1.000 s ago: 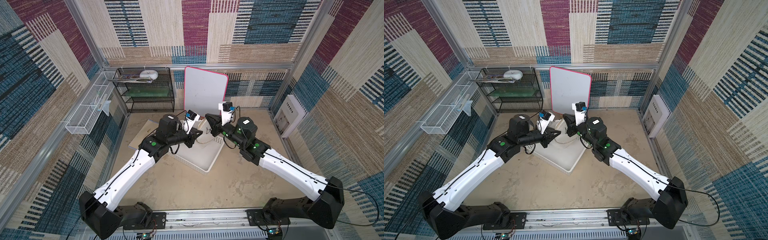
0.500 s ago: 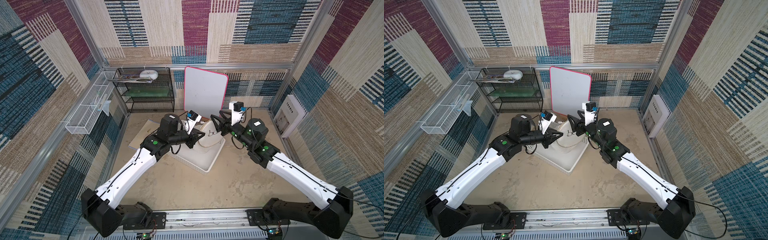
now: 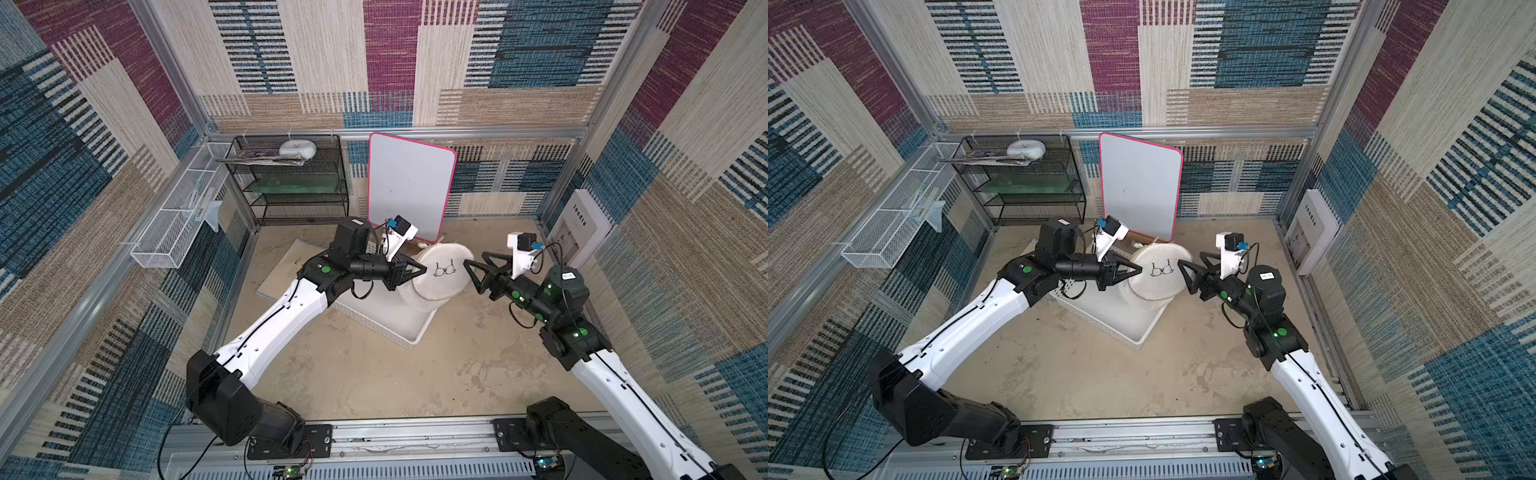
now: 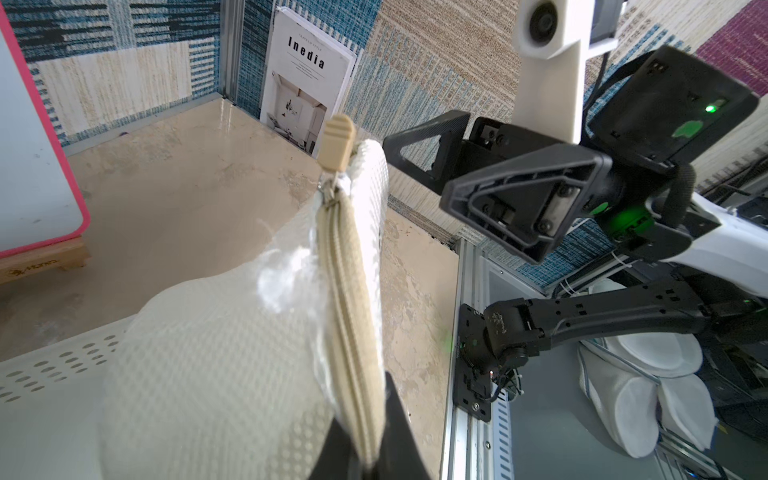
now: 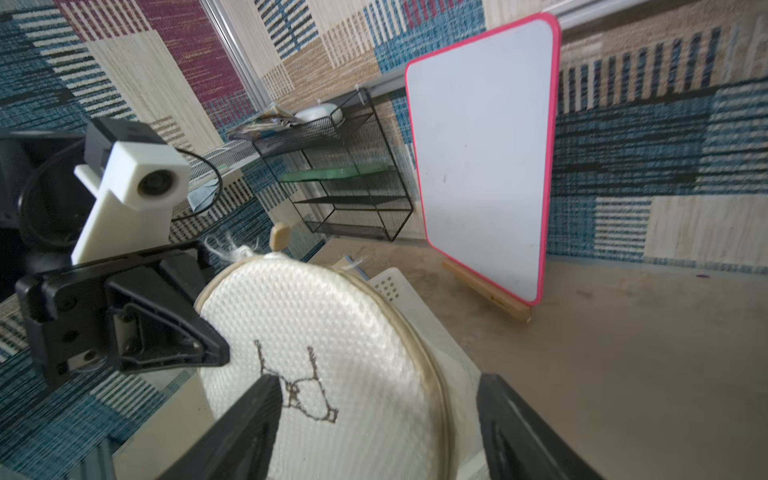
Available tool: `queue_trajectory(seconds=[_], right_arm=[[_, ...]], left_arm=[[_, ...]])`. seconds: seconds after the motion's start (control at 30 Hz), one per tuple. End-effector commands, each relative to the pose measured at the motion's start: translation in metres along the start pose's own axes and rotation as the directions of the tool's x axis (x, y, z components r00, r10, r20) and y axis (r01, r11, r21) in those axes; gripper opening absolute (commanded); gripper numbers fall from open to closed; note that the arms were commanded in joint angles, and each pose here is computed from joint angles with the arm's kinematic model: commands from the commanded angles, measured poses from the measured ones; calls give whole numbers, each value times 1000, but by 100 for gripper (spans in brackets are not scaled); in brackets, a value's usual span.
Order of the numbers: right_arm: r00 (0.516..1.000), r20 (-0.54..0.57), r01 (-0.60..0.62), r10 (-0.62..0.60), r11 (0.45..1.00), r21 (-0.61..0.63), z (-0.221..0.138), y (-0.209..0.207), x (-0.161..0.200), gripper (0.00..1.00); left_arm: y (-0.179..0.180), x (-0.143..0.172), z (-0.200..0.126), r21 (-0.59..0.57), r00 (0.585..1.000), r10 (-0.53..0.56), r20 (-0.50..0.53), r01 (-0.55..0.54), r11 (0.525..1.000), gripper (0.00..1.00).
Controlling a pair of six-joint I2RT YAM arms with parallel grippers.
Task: Turn the laundry bag inside out
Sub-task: Place the laundry bag at the center of the board.
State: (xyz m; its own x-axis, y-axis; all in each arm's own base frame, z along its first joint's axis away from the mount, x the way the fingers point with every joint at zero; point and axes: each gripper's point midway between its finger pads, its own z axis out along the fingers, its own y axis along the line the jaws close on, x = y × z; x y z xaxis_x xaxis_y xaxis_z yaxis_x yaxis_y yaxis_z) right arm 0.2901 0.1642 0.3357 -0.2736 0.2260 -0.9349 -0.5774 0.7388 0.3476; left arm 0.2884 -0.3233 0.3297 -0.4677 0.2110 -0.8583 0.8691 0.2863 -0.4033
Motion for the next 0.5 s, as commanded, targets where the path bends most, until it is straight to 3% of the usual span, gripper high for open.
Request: queue_trajectory(seconds=[0.0, 0.13, 0.3, 0.47], right_arm=[[998, -50, -46, 47, 999, 23, -5, -6, 19, 79], [996, -52, -62, 73, 982, 178, -6, -38, 30, 75], [994, -69, -92, 89, 995, -38, -2, -4, 36, 64], [994, -77, -83, 74, 990, -112, -1, 8, 37, 50]], left_arm=[[-13, -4, -1, 79, 999, 31, 9, -31, 996, 0], [-14, -1, -3, 99, 999, 35, -2, -35, 995, 0], [-9, 3, -4, 110, 1000, 16, -6, -15, 994, 0], [-8, 2, -3, 131, 1000, 7, 5, -7, 991, 0]])
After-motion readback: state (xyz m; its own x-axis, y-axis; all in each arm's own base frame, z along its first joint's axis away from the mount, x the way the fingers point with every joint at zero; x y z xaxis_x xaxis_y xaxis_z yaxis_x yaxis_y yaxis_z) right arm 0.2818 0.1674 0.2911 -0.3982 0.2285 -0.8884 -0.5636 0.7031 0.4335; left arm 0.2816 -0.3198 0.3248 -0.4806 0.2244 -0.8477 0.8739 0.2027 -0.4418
